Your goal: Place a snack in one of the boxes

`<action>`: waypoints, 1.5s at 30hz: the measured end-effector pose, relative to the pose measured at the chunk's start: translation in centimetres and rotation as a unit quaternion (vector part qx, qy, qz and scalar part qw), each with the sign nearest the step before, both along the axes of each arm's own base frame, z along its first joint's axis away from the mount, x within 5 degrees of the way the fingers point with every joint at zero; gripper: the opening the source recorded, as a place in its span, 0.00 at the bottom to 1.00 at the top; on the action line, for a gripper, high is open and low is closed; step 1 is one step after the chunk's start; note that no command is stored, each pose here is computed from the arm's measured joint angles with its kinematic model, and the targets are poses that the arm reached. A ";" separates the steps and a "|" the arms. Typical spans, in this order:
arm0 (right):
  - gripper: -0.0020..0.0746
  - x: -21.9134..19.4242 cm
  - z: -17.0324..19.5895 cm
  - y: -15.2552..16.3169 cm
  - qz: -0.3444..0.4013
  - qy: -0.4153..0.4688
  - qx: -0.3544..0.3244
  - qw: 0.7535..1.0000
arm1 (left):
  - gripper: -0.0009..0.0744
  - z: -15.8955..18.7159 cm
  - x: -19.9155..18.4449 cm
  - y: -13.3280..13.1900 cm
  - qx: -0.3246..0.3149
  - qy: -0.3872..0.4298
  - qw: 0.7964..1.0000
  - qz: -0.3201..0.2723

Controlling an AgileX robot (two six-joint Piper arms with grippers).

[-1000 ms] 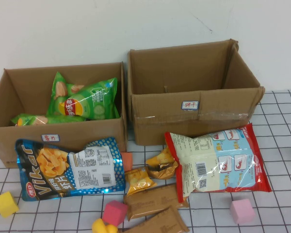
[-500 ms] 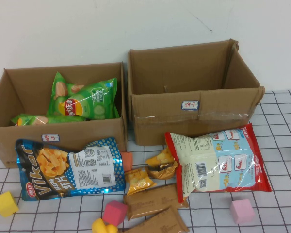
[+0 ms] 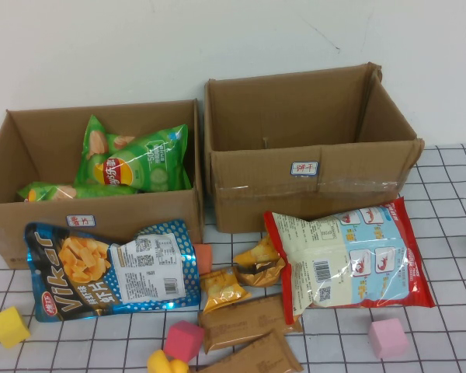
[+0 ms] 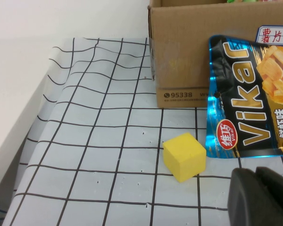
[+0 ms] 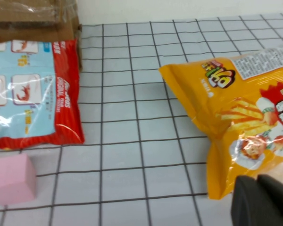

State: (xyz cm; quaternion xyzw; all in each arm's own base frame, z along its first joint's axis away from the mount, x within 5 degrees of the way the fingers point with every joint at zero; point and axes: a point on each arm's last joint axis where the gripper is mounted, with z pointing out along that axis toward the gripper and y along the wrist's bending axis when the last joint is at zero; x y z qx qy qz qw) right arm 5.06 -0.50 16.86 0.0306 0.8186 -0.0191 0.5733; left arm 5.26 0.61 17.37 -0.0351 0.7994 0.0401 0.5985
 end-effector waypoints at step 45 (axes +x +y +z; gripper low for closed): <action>0.02 -0.2 0.8 3.6 0.096 -0.006 0.341 0.935 | 0.01 10.7 0.9 -2.2 -0.188 0.010 0.979 -0.081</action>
